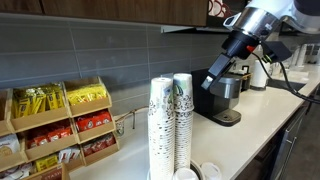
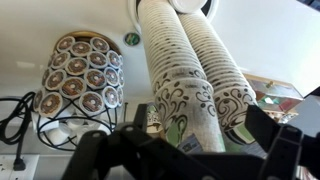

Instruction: Remove one coffee cup from the stack on the right and place it upright on the counter then put the white lid on top of it.

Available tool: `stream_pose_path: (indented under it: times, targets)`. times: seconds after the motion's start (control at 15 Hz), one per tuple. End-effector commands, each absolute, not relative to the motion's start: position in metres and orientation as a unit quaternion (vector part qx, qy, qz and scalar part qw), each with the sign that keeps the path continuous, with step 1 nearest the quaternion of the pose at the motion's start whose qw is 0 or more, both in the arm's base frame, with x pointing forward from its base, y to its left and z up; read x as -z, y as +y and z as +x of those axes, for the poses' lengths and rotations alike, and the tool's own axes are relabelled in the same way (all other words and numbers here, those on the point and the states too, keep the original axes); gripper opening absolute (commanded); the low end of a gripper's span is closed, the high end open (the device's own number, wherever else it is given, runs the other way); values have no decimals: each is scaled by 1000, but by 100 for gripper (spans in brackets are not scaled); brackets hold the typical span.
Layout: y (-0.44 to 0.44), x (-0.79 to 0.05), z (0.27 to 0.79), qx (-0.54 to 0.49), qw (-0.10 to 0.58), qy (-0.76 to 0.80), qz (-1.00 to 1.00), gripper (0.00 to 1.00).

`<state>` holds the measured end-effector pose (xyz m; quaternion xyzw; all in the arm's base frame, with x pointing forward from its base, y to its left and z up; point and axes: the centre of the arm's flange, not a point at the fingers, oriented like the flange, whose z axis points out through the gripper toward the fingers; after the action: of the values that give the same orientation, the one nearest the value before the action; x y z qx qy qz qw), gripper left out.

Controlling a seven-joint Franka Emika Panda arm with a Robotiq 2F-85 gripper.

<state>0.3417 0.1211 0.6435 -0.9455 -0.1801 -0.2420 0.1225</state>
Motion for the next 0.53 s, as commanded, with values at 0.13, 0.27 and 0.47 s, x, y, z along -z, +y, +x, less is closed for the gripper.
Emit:
stream_pose_path:
  times: [0.13, 0.27, 0.47]
  targets:
    - [139, -627, 342, 289, 157, -215, -920, 100]
    - [141, -624, 344, 303, 158, -217, -914, 100]
    - [143, -620, 348, 322, 156, -215, -909, 100]
